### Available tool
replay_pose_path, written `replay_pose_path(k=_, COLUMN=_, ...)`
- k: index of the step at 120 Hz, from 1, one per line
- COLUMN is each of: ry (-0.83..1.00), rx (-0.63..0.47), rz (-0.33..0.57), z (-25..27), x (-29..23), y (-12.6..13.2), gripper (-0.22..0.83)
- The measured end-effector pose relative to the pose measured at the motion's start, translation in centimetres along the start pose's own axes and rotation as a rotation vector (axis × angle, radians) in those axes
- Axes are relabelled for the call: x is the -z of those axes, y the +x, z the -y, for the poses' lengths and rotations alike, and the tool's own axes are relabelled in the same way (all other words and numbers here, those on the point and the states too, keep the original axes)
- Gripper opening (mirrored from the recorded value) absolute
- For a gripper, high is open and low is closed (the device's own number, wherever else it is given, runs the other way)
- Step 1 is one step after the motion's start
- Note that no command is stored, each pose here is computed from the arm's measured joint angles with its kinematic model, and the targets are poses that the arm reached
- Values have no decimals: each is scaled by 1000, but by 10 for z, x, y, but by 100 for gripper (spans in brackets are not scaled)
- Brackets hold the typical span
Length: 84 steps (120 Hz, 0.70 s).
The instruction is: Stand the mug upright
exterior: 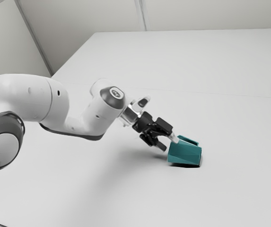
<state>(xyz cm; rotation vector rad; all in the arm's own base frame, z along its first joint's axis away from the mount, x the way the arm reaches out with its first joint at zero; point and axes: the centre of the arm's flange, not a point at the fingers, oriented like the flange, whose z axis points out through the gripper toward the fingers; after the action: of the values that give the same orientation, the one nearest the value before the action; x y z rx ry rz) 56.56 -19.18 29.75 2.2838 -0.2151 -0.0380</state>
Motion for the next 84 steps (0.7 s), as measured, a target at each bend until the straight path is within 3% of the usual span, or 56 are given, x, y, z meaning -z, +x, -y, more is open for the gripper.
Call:
replay_pose_path(k=47, ry=6, rx=-91, rz=12, z=-6, x=-21, y=20, gripper=59)
replay_pose_path(k=84, ry=3, rx=-124, rz=11, z=-15, x=-24, y=24, gripper=7)
